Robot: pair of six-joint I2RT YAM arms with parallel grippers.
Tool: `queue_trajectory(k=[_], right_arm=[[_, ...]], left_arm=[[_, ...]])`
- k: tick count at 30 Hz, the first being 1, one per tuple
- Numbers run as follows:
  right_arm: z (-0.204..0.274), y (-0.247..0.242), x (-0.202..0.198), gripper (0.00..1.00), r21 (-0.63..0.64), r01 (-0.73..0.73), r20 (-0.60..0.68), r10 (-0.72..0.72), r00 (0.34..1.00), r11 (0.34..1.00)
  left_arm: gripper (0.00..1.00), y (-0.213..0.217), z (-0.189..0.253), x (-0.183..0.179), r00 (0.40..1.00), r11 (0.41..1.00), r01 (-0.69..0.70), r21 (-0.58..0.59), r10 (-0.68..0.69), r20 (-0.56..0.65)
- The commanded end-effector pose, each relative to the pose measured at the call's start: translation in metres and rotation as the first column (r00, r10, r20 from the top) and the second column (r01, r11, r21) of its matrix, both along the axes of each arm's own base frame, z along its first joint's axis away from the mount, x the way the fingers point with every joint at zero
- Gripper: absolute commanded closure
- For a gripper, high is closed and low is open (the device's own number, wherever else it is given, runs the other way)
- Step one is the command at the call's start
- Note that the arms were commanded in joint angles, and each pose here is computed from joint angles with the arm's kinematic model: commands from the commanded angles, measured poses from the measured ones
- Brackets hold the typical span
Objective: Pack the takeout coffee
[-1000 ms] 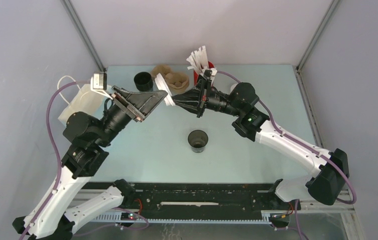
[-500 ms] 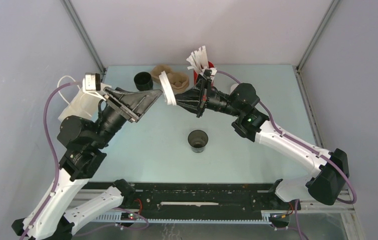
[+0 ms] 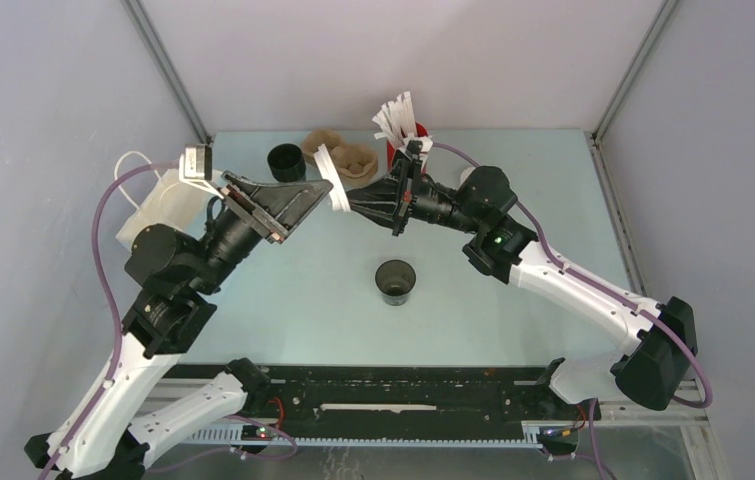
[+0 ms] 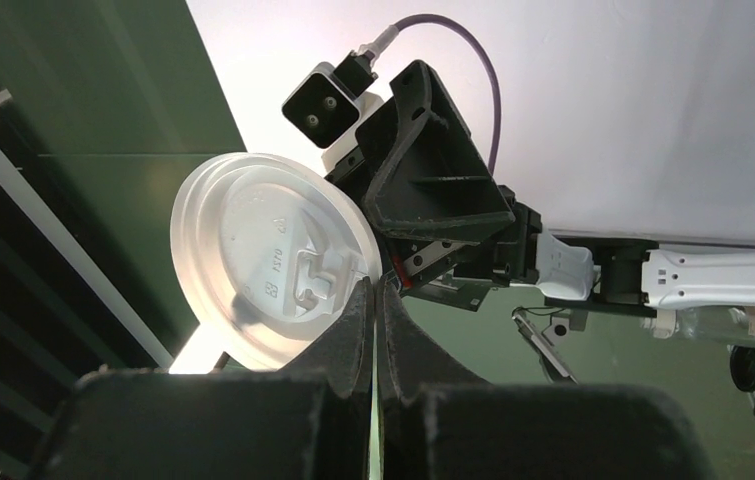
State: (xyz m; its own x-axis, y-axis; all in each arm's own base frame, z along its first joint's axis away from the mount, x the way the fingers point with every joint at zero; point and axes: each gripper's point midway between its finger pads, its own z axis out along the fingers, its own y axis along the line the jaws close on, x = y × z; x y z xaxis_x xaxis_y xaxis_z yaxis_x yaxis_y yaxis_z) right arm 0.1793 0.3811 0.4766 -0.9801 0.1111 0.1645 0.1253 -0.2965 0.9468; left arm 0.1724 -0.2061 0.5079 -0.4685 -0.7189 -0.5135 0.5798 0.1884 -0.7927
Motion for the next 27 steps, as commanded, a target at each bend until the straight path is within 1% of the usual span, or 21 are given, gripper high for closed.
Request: queue_trajectory(k=[1, 5, 8, 12, 18, 21, 25, 27], right_arm=[[0.006, -0.002, -0.007, 1.0, 0.011, 0.003, 0.026, -0.003, 1.0, 1.0], [0.005, -0.002, -0.007, 1.0, 0.006, 0.006, 0.029, -0.006, 1.0, 1.0], [0.007, -0.003, -0.008, 1.0, 0.01, 0.005, 0.034, -0.005, 0.999, 1.0], [0.005, -0.003, -0.007, 1.0, 0.005, 0.006, 0.036, -0.006, 0.999, 1.0], [0.007, -0.004, -0.008, 0.97, 0.006, 0.008, 0.044, -0.008, 0.999, 1.0], [0.007, -0.007, -0.007, 0.85, 0.002, 0.018, 0.056, -0.018, 0.998, 1.0], [0.0, -0.018, -0.003, 0.56, -0.057, 0.049, 0.087, -0.044, 0.995, 0.997], [-0.013, -0.031, 0.003, 0.47, -0.128, 0.087, 0.109, -0.073, 0.991, 0.988]], left_arm=[[0.11, 0.007, 0.02, -0.007, 0.999, 1.0, -0.007, -0.012, 0.008, 0.047], [0.12, 0.007, 0.019, -0.007, 0.999, 1.0, -0.01, -0.007, 0.01, 0.043], [0.17, 0.008, 0.018, -0.007, 0.999, 1.0, -0.011, -0.007, 0.011, 0.042], [0.22, 0.009, 0.018, -0.007, 0.999, 1.0, -0.016, -0.008, 0.016, 0.041], [0.24, 0.008, 0.018, -0.006, 0.999, 1.0, -0.015, -0.005, 0.016, 0.038], [0.24, 0.009, 0.014, -0.005, 0.999, 1.0, -0.027, 0.009, 0.027, 0.031], [0.24, 0.012, -0.001, -0.001, 0.998, 0.996, -0.061, 0.063, 0.061, -0.005], [0.24, 0.014, -0.015, 0.004, 0.995, 0.99, -0.081, 0.111, 0.087, -0.041]])
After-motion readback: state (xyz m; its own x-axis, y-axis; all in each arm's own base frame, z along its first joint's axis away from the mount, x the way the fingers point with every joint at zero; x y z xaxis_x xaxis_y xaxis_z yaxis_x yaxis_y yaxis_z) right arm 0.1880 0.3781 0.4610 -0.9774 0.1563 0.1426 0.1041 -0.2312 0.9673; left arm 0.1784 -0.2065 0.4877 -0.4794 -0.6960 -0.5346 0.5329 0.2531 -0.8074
